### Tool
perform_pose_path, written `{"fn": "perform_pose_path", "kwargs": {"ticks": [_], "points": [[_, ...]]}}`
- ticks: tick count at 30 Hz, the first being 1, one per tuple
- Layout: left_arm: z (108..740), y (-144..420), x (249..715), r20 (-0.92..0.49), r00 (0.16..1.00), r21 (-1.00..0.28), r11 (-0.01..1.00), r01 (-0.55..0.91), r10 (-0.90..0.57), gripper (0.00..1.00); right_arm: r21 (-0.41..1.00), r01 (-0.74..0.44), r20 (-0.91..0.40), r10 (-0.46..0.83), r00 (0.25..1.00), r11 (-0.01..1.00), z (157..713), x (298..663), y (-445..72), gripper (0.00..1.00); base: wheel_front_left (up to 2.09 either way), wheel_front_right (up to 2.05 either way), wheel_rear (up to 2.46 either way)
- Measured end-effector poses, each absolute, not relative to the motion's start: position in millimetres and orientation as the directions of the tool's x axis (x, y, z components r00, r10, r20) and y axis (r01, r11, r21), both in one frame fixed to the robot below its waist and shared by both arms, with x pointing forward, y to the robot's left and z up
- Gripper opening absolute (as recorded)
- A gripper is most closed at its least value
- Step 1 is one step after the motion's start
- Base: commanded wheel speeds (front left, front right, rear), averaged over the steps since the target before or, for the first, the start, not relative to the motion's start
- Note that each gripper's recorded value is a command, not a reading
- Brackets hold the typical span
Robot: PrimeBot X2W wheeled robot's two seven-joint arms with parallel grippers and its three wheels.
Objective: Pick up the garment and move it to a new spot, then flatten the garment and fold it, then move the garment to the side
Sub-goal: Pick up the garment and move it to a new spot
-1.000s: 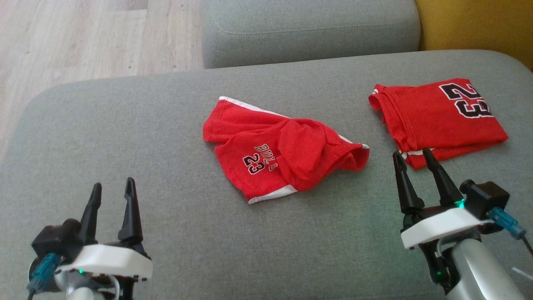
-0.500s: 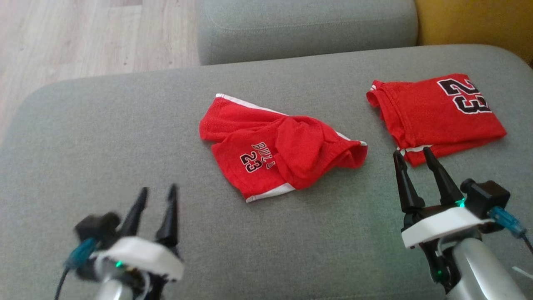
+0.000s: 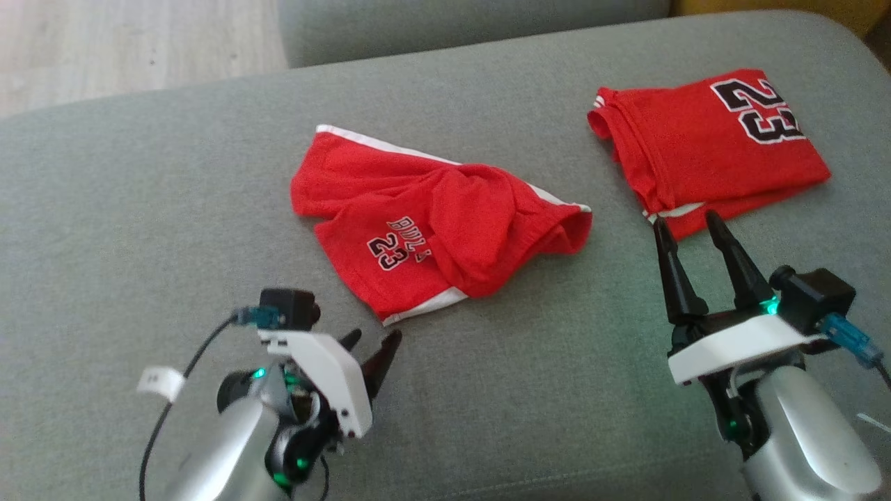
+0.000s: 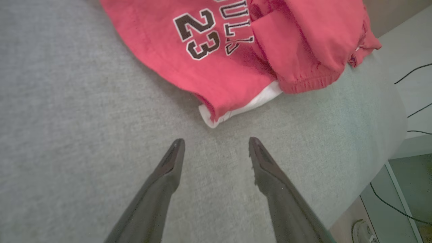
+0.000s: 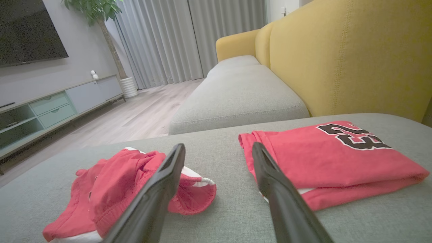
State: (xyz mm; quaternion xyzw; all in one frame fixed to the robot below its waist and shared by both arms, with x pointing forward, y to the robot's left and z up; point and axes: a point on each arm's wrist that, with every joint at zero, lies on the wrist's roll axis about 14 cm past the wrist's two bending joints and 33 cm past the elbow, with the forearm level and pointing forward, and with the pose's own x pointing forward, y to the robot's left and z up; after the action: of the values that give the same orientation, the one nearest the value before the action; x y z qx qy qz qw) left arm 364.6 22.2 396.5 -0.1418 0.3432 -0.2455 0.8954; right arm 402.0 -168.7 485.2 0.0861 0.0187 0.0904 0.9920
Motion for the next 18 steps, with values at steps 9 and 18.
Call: {"fn": "perform_pose_path", "kwargs": {"ticks": [9,18], "points": [[386,2,386,-0.555,0.599,-0.426,0.816,0.391,-0.577,0.96,0.171,-0.133,-0.062,0.146,0.987,0.976,472,400,-182,1.00,0.00,0.00,0.00],[393,-1,384,-0.539,0.596,-0.408,0.803,0.434,-0.595,0.00,0.168,-0.132,-0.038,0.140,0.989,0.977,480,401,-184,1.00,0.00,0.00,0.00]]}}
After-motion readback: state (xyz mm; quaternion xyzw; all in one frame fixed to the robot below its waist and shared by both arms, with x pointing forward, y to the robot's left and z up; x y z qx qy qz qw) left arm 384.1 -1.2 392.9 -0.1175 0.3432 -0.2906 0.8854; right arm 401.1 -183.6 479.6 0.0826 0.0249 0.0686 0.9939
